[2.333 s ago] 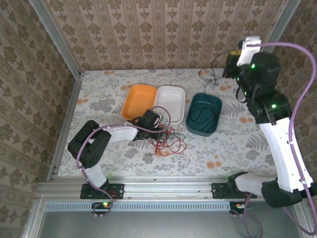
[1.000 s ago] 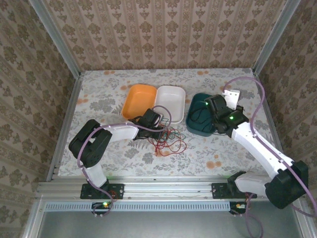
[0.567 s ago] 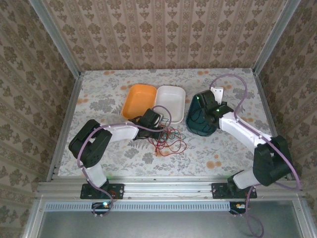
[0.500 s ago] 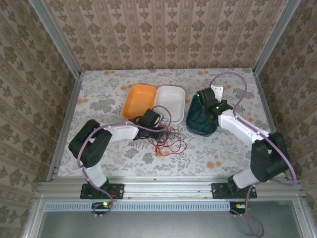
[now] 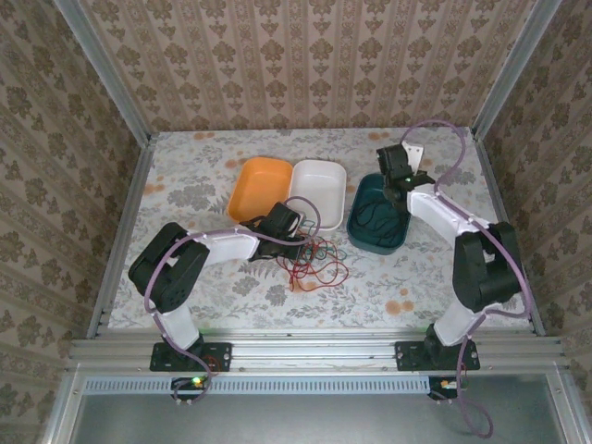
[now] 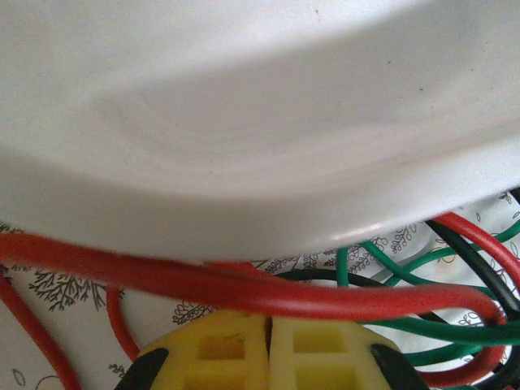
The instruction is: Untangle the cables
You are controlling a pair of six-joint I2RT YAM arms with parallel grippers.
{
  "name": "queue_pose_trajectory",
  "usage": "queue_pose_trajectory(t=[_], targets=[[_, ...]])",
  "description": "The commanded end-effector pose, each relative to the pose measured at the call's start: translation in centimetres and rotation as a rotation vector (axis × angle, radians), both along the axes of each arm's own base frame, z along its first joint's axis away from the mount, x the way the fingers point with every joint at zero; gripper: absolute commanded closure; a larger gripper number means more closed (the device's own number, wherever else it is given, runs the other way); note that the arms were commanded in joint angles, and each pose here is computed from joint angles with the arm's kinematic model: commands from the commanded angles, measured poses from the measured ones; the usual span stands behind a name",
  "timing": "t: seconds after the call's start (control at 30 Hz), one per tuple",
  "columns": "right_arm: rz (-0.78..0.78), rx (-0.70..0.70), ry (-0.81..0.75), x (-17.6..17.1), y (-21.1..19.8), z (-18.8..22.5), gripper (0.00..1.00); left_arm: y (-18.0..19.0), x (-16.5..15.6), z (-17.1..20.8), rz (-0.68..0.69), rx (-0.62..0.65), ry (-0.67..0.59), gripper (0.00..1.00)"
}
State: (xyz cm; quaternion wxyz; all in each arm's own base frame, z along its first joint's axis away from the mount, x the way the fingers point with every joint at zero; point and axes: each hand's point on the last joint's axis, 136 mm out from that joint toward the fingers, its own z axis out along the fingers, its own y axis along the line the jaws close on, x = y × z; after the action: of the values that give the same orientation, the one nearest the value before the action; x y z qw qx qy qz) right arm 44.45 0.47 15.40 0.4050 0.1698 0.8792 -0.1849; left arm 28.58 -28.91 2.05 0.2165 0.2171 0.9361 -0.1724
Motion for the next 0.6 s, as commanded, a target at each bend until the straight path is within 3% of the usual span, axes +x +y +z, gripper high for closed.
queue_pose_trajectory(t=[0.0, 0.4, 0.57], targets=[[0.015, 0.061, 0.095, -0.7, 1.0, -4.0, 1.00, 4.1, -4.3, -5.6, -0.002, 0.199, 0.188, 1.00], [0.004, 0.152, 0.231, -0.8, 2.4, -8.2, 0.99, 4.0, -4.1, -5.2, 0.002, 0.195, 0.173, 1.00], [0.008, 0.162, 0.215, -0.4, 2.6, -6.8, 0.74, 3.6, -3.8, -4.5, -0.001, 0.175, 0.157, 1.00]])
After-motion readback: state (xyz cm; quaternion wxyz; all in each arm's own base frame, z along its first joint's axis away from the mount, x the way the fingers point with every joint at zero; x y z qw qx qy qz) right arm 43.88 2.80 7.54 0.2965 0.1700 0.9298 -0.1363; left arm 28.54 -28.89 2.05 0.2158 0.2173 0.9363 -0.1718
